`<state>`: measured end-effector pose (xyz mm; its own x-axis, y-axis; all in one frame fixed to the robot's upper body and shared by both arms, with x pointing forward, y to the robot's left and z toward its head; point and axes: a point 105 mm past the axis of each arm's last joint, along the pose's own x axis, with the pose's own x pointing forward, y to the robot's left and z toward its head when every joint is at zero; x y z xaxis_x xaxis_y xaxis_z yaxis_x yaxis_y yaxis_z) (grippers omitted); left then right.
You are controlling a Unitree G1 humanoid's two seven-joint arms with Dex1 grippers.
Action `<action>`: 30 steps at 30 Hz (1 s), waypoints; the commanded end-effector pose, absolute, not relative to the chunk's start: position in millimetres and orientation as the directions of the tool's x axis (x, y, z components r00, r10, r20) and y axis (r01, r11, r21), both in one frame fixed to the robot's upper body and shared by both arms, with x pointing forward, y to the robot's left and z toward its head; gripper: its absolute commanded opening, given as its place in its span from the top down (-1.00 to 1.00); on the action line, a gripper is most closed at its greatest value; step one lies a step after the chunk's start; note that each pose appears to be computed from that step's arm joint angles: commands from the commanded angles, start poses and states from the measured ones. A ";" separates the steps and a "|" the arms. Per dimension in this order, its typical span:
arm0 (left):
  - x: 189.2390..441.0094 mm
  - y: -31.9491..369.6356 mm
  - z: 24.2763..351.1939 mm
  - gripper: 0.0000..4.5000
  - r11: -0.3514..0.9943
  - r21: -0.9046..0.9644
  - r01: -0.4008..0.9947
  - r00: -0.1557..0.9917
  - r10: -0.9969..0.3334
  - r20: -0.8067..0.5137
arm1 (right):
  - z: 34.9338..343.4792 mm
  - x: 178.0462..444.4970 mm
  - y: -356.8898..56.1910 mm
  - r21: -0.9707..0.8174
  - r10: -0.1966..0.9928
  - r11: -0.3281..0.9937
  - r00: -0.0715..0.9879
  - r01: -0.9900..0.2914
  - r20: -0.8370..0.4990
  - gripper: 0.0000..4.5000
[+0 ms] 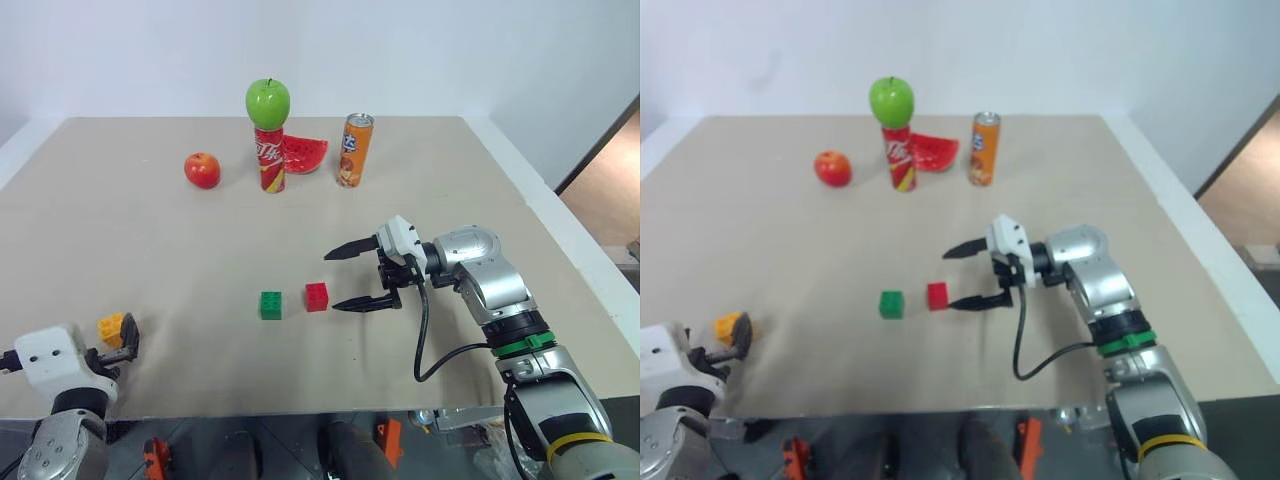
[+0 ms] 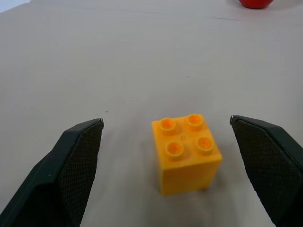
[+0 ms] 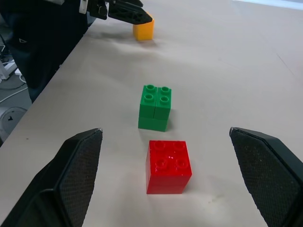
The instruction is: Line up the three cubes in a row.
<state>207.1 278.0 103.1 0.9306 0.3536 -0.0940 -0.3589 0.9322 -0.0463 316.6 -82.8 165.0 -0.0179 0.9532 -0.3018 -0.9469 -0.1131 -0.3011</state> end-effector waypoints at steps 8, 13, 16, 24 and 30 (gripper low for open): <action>217.3 281.7 96.7 -0.87 0.931 -0.016 -0.365 0.927 0.362 -0.101 | 177.1 312.2 -86.6 -0.348 0.954 -0.110 -0.002 -0.931 -0.299 -1.00; 220.1 279.4 93.7 -0.16 0.933 -0.024 -0.360 0.928 0.356 -0.110 | 178.0 312.4 -86.7 -0.349 0.954 -0.108 0.002 -0.931 -0.299 -1.00; 218.7 277.3 89.9 0.29 0.932 -0.016 -0.362 0.925 0.357 -0.129 | 179.4 312.0 -85.6 -0.347 0.956 -0.108 -0.002 -0.932 -0.294 -1.00; 223.1 270.5 93.3 0.40 0.961 0.029 -0.274 0.953 0.276 -0.124 | 185.6 304.3 -78.1 -0.306 0.960 -0.146 -0.061 -0.941 -0.272 -1.00; 245.9 231.8 122.5 0.40 0.967 0.191 0.169 0.985 -0.161 -0.056 | 189.2 302.5 -74.6 -0.292 0.962 -0.142 -0.062 -0.946 -0.267 -1.00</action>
<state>242.5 241.5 108.0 0.9916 -0.0622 -0.1132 0.0807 0.9826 0.1671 304.4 -76.8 175.5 -0.0621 0.9564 -0.2855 -0.9588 -0.1366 -0.2491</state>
